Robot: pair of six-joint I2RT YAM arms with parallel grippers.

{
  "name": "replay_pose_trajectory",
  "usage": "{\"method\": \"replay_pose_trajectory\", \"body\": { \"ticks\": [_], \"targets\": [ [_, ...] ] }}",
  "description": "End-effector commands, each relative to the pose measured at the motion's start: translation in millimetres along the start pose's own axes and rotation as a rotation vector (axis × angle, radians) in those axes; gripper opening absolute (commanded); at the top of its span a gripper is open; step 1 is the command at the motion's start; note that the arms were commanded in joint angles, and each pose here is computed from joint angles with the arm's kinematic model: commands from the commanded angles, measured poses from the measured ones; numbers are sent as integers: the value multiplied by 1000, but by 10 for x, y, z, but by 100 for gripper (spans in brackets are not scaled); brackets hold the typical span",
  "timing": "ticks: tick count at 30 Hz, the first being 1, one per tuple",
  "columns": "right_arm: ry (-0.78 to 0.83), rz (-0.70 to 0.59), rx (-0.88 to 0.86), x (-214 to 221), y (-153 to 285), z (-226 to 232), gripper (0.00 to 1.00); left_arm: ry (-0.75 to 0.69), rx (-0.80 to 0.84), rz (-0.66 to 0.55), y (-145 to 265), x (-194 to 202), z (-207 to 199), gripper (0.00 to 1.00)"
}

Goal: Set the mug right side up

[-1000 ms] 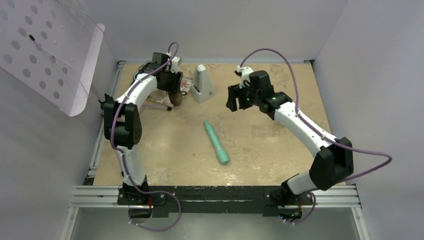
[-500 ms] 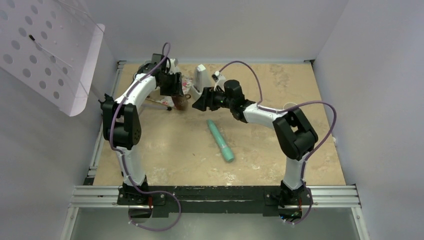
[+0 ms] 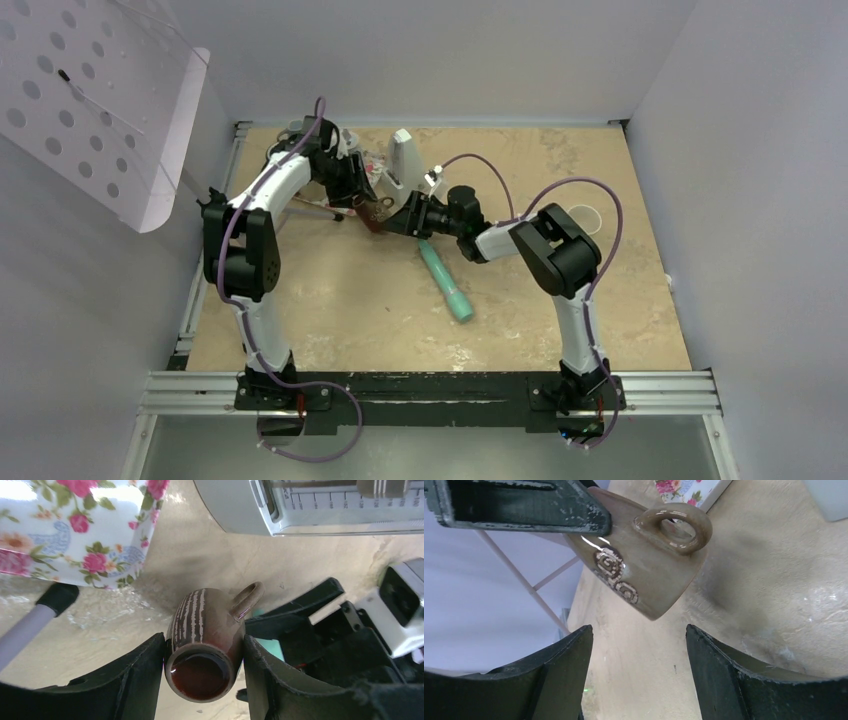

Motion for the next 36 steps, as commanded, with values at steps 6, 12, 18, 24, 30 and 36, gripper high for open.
{"method": "replay_pose_trajectory", "body": {
  "ticks": [6,12,18,24,30,36],
  "targets": [
    [-58,-79,-252,-94,-96,139,68,125,179,58,21,67,-152,0],
    [-21,-116,-372,-223,-111,312,51,178,212,100,-48,133,-138,0],
    [32,-149,-338,-306,24,481,0,165,178,114,-50,183,-71,1],
    [140,-114,-92,-453,194,615,0,52,49,51,138,110,-34,69],
    [323,-16,209,-600,574,782,0,-69,-83,-25,335,78,49,77],
    [390,213,590,-619,1143,807,0,-142,-125,-59,432,62,79,78]
  ]
}}
Point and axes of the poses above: each gripper's point midway between its finger pads, its own y axis back along the fingers, its own z axis along the line the jaws close on, x = y × z, the point moved 9 cm from there along y, back along the fingers, and after that the axes turned 4 degrees about y, right-handed, at the moved point
